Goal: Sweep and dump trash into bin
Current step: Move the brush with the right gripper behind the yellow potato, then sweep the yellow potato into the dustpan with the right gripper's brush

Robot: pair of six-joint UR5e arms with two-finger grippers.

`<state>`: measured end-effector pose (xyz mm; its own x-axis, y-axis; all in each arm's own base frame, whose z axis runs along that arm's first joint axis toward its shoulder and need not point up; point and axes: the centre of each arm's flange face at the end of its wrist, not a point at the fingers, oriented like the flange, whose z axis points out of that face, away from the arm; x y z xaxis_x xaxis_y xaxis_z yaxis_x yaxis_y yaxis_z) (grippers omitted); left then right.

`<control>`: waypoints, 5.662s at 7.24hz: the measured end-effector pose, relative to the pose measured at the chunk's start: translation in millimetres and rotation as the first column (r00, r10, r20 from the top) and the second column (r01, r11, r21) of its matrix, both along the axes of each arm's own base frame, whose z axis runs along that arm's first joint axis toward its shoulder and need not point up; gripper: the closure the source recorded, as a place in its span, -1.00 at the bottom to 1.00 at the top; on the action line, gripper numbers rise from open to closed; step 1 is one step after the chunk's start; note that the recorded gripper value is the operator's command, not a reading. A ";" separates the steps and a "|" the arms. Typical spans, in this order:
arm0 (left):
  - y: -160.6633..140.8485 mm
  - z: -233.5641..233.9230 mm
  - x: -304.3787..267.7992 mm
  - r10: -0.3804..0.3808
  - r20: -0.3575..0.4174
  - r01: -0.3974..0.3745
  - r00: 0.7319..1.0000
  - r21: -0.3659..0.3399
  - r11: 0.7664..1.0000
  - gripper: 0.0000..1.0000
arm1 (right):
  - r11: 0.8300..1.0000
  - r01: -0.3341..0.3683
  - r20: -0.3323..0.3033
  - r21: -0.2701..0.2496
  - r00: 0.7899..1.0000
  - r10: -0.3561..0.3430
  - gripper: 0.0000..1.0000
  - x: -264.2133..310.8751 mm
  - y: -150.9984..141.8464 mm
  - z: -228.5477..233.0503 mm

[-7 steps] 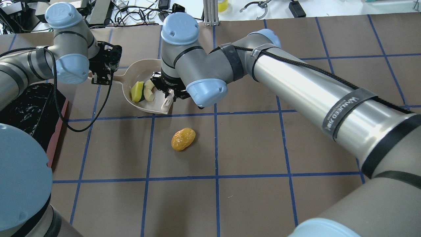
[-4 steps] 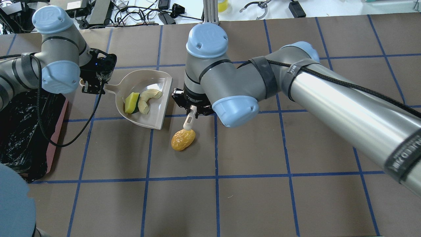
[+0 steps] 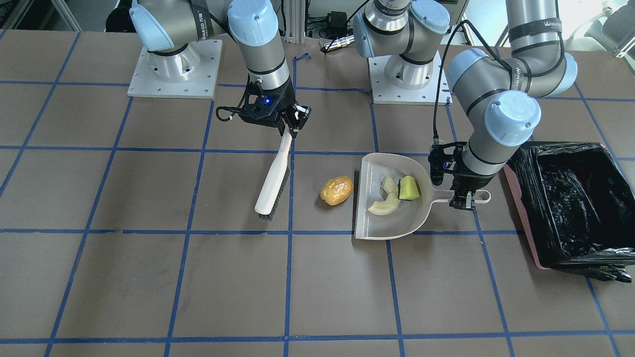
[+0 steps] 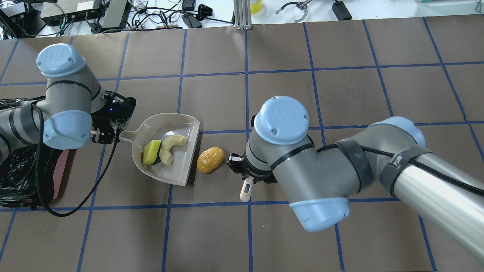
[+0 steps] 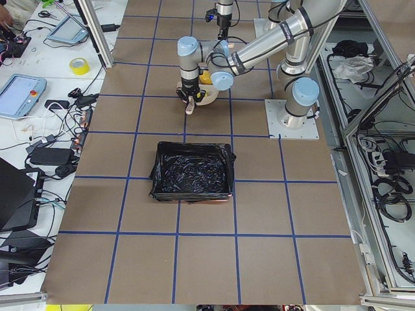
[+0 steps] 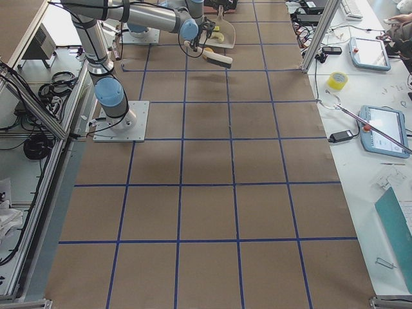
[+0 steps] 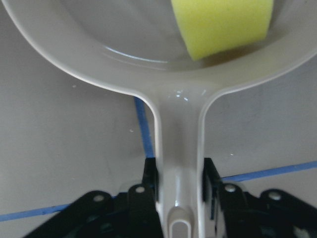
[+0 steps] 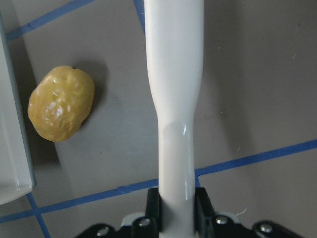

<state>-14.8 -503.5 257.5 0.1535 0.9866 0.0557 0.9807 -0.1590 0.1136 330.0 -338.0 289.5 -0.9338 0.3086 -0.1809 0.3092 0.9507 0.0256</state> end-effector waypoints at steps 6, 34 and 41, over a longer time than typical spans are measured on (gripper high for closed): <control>11.8 -14.8 -5.6 0.025 0.005 -0.025 1.000 0.003 1.000 1.00 | 0.997 -0.069 0.007 -0.037 0.998 0.069 1.00 66.5 10.9 -30.6; 5.7 -21.3 -14.6 0.073 0.001 -0.073 0.997 0.002 0.997 1.00 | 0.998 0.036 0.173 -0.042 0.985 -0.029 1.00 189.6 -4.4 -32.2; 5.6 -19.8 -16.6 0.070 -0.002 -0.070 0.998 -0.002 0.998 1.00 | 0.993 -0.042 0.100 -0.114 0.994 0.054 1.00 165.0 -43.4 -18.5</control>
